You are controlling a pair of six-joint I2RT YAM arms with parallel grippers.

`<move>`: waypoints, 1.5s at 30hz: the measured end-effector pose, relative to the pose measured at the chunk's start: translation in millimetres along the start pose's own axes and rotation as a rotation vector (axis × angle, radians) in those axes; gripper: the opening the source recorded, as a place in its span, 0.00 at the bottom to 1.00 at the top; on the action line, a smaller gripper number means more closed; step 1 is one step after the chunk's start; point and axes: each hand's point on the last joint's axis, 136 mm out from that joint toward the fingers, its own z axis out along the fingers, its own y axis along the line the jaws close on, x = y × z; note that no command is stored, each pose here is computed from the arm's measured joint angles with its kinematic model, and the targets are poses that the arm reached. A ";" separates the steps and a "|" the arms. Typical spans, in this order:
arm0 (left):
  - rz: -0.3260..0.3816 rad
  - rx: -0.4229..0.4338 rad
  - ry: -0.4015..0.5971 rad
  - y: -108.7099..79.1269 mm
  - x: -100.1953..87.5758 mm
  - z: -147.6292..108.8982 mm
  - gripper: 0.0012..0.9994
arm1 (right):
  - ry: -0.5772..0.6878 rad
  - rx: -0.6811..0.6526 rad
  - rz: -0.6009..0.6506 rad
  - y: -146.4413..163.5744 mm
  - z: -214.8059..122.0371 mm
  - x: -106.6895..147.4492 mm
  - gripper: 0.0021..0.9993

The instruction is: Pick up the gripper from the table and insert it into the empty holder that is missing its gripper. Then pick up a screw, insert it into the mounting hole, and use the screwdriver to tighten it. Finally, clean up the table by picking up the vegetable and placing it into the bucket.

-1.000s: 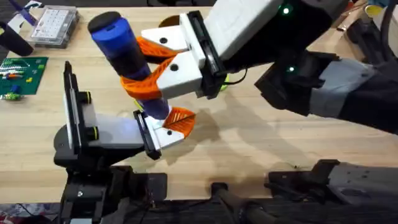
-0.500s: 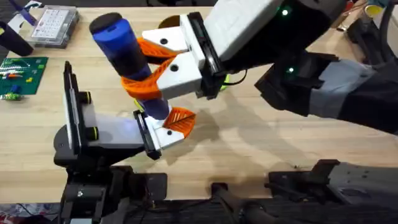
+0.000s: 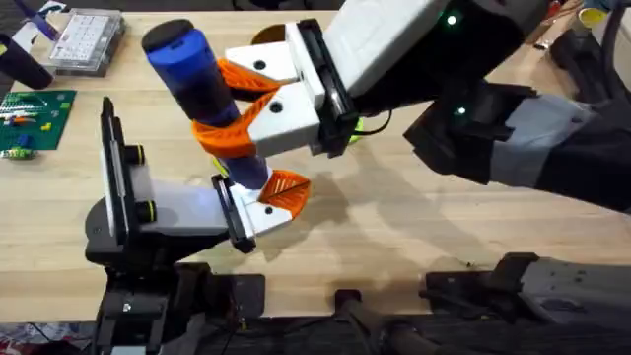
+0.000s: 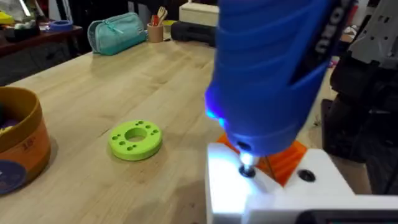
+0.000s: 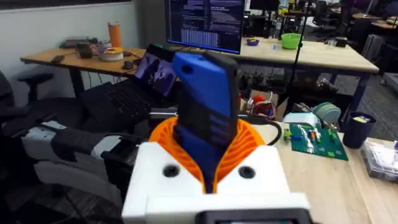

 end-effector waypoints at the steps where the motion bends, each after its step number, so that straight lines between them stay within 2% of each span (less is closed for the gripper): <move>1: 0.000 0.000 0.000 0.0 0.0 0.0 0.02 | 0.000 0.000 0.000 0.0 0.0 0.1 0.04; 17: 0.000 0.000 0.000 0.1 0.0 0.0 0.02 | -0.012 0.018 -0.003 -5.5 -2.9 -6.4 0.04; 23: 0.000 -0.001 0.000 0.1 0.0 0.0 0.02 | -0.007 0.053 -0.007 -28.3 -12.1 -41.7 0.04; 26: 0.000 -0.001 0.000 0.1 0.0 0.0 0.02 | 0.041 0.087 0.038 -42.5 -18.6 -52.1 0.04; 32: 0.000 -0.001 0.000 0.1 0.0 0.0 0.02 | 0.253 0.217 0.190 -62.8 -42.2 -32.8 0.04; 34: 0.000 -0.001 0.000 0.1 0.0 0.0 0.02 | 0.350 0.288 0.198 -66.2 -52.9 -27.3 0.04; 40: 0.000 -0.001 0.000 0.1 0.0 0.0 0.02 | 0.667 0.476 0.024 -73.2 -94.8 -23.0 0.04; 45: 0.000 -0.001 0.000 0.1 0.0 0.0 0.02 | 0.892 0.563 -0.039 -75.6 -130.8 -1.1 0.04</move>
